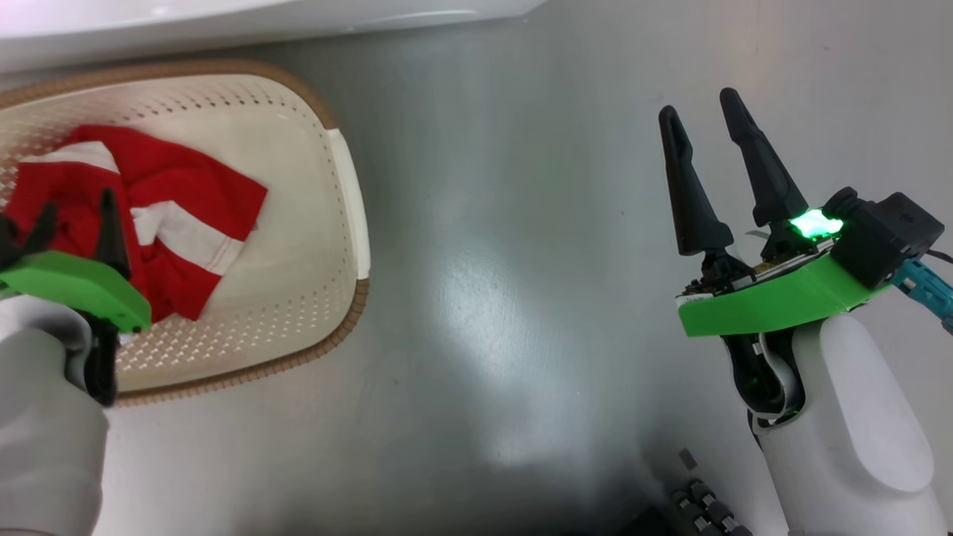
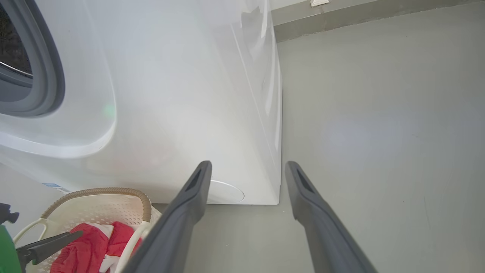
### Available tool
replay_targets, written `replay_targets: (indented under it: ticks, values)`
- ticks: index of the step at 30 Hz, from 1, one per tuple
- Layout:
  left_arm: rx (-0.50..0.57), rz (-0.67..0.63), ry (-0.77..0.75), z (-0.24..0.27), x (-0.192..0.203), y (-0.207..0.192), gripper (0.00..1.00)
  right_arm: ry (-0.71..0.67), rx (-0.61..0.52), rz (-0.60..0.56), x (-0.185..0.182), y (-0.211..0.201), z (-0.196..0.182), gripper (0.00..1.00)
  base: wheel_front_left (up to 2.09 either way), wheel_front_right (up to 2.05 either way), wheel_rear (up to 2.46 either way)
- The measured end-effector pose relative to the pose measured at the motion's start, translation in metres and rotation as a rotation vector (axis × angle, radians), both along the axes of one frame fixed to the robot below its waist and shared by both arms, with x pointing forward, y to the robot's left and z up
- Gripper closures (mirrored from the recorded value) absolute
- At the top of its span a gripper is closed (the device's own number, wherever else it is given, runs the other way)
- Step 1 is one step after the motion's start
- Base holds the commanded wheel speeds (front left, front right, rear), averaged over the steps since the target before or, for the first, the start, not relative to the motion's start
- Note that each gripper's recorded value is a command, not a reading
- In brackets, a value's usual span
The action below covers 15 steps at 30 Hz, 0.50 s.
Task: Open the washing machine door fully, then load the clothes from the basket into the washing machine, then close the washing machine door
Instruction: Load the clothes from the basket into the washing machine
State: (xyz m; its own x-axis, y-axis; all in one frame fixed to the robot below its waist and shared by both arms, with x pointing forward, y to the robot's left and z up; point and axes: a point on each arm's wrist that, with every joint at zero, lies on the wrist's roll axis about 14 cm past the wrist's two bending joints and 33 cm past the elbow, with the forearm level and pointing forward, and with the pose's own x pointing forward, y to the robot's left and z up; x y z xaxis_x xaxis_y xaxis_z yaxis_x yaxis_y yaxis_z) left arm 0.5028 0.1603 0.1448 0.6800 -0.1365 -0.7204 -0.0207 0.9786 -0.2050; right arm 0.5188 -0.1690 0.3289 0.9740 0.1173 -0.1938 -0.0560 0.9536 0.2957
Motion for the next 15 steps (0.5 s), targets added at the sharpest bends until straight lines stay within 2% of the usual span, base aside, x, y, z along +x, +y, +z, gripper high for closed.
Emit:
replay_targets:
  ticks: [6, 15]
  values:
    - [0.048, 0.006, 0.01, -0.014, 0.009, 0.008, 0.0, 0.009, -0.004, -0.004, 0.003, -0.002, -0.009, 0.0, 0.0, 0.0, 0.0]
    - [0.059, -0.015, 0.065, -0.041, 0.008, 0.003, 0.0, 0.043, -0.012, -0.018, -0.001, -0.007, -0.026, 0.0, 0.0, 0.0, 0.0]
